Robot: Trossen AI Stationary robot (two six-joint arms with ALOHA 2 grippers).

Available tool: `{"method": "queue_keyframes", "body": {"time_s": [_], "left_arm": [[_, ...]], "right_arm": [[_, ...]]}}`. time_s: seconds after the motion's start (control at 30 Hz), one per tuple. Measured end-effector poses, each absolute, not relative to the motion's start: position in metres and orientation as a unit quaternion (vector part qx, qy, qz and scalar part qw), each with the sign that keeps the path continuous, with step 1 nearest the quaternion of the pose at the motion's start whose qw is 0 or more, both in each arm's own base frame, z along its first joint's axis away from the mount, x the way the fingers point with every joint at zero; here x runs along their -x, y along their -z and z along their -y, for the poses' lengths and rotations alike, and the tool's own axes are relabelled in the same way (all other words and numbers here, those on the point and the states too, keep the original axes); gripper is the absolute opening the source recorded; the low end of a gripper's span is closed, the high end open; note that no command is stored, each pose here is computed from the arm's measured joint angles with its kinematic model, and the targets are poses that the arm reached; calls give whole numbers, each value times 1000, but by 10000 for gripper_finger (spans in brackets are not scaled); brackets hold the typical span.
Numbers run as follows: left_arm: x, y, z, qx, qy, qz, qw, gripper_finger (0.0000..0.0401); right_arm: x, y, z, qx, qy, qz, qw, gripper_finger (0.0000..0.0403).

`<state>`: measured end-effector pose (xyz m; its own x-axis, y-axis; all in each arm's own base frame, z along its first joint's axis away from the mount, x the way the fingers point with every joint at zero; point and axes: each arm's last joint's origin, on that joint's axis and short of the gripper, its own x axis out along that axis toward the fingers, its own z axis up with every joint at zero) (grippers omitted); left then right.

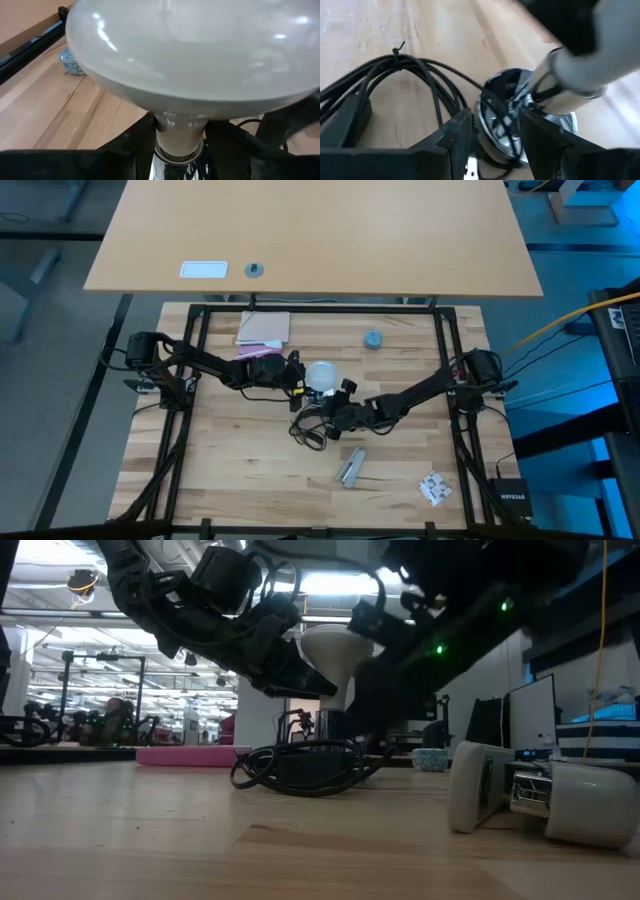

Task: Screw lightbulb
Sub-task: Insert light bulb into the lamp

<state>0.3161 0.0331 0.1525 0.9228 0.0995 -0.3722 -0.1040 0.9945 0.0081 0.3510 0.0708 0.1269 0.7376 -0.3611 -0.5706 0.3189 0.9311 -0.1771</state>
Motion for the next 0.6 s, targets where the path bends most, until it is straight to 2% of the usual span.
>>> {"method": "queue_keyframes", "body": {"time_s": [0.4, 0.6], "left_arm": [[-316, -152, -33, 7, -52, -190, 980, 153], [-316, -152, -33, 8, -55, -190, 980, 153]], "right_arm": [[-356, -91, -71, 16, 220, -325, 920, 162], [-352, -89, -67, -10, 250, -333, 909, 121]]}}
